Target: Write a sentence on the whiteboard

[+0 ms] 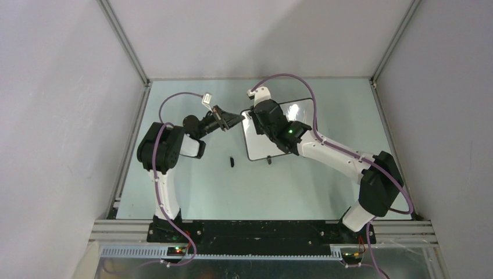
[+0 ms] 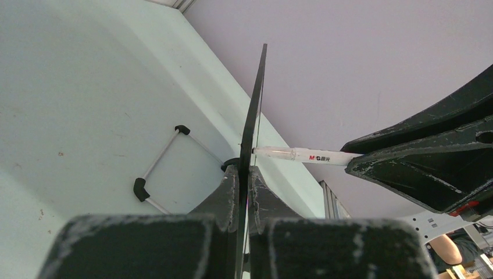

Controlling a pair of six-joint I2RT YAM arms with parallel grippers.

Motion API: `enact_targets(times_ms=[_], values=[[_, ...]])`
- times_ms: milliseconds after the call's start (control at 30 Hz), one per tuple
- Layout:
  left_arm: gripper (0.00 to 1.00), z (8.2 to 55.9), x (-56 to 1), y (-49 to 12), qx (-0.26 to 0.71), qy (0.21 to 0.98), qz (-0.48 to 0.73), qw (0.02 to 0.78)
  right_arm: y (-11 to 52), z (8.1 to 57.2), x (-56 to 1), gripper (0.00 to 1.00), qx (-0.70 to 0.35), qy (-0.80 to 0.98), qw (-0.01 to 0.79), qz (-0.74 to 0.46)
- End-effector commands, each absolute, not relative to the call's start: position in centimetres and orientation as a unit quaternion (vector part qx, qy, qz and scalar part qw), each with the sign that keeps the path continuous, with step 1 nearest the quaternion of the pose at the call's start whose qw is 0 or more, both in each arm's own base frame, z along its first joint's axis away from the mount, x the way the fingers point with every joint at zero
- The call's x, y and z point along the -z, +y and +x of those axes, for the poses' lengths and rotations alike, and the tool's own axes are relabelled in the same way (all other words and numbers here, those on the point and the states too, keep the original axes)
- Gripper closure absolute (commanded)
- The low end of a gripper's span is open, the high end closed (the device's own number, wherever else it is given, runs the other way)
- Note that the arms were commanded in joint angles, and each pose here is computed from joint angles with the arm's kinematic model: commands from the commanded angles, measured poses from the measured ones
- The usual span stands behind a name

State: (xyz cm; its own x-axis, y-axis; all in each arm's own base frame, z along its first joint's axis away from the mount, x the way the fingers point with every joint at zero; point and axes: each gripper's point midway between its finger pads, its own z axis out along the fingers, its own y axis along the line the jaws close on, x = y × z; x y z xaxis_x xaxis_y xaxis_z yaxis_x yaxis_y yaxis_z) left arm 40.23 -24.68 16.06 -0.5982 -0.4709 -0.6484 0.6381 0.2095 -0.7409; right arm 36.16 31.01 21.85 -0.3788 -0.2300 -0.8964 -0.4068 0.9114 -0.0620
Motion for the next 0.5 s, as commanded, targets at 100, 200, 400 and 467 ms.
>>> enact_targets(times_ms=[100,200,400,467], values=[[1.0,39.71,-18.35,-25.01,0.628,0.614,0.098,0.468,31.59,35.59,-23.11,1.0,-0.102,0.822,0.528,-0.189],[1.0,39.7,-18.37,-25.01,0.628,0.614,0.098,0.468,31.67,35.49,-23.08,1.0,-0.103,0.822,0.527,-0.19],[1.0,39.69,-18.37,-25.03,0.628,0.614,0.098,0.468,32.05,35.16,-22.66,1.0,-0.105,0.823,0.521,-0.202],[1.0,39.64,-18.4,-25.07,0.628,0.613,0.099,0.468,32.09,35.06,-22.54,1.0,-0.104,0.824,0.519,-0.203]])
